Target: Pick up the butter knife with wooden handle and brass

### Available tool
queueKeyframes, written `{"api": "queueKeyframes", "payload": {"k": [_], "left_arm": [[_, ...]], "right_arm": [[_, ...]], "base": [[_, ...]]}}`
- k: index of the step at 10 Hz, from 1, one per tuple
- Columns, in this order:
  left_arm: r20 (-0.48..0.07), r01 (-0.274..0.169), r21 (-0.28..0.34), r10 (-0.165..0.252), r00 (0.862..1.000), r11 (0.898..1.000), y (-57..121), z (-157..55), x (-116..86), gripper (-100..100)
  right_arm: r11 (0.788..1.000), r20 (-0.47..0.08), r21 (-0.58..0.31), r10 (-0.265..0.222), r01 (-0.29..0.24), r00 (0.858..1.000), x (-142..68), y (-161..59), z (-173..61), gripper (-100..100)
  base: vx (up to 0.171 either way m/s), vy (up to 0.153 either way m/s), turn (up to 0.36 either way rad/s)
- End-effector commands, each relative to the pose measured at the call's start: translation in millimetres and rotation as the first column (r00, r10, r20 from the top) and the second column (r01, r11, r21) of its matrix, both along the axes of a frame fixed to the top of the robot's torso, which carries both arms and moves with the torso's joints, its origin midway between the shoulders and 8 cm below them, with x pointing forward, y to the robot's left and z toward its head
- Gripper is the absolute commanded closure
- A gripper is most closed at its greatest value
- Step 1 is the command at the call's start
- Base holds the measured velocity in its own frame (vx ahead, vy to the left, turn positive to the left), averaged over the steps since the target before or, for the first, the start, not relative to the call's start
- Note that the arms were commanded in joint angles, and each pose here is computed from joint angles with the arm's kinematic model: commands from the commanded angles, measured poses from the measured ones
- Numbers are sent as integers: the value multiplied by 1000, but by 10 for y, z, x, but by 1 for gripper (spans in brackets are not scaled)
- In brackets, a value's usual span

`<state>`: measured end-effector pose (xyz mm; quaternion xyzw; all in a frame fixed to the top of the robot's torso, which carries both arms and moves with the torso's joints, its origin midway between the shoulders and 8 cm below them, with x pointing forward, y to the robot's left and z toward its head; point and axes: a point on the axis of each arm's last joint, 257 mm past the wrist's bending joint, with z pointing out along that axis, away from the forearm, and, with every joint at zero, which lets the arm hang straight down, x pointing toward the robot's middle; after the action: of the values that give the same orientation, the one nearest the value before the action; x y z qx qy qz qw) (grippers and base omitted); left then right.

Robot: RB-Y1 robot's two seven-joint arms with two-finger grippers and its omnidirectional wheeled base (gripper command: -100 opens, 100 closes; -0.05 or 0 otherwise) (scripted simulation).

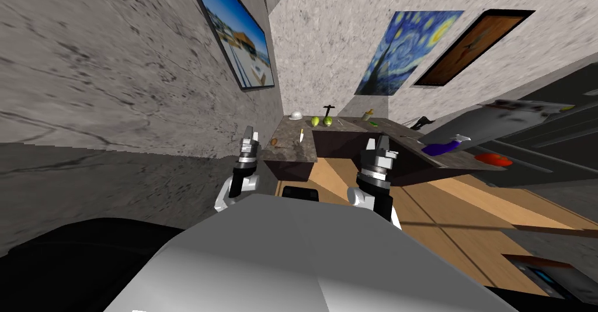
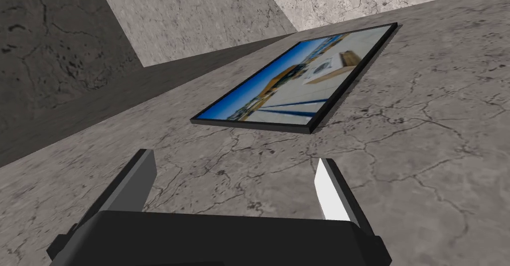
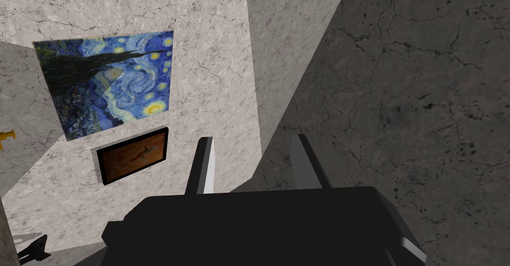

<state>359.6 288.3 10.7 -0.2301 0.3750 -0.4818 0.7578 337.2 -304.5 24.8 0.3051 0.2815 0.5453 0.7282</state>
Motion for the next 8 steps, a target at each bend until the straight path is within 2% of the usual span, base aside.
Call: {"api": "queueKeyframes", "payload": {"k": [1,2,3,4,5,6,7,8], "left_arm": [[-51,-22,29,23,998,999,56,-117,132,-100],[-60,-25,28,26,998,999,66,-135,145,-100],[-99,-47,54,52,994,997,153,-230,245,-100],[-112,-52,51,57,992,997,169,-257,262,-100],[-147,-77,79,88,985,994,273,-346,357,-100],[-165,-84,75,95,982,994,298,-387,379,-100],[-193,-111,104,129,973,988,417,-460,466,-100],[-209,-117,101,136,968,988,441,-497,482,-100]], "right_arm": [[1000,0,0,0,0,1000,0,0,0,0],[1000,0,0,0,0,1000,0,0,0,0],[1000,0,0,0,0,1000,0,0,0,0],[1000,0,0,0,0,1000,0,0,0,0],[1000,0,0,0,0,1000,0,0,0,0],[1000,0,0,0,0,1000,0,0,0,0],[1000,0,0,0,0,1000,0,0,0,0],[1000,0,0,0,0,1000,0,0,0,0]], "base": [[-38,-65,-87],[-35,-51,-54],[-34,-59,-128],[-25,-53,-51],[-33,-66,-125],[-29,-58,-52],[-28,-87,-145],[-26,-63,-52]]}}
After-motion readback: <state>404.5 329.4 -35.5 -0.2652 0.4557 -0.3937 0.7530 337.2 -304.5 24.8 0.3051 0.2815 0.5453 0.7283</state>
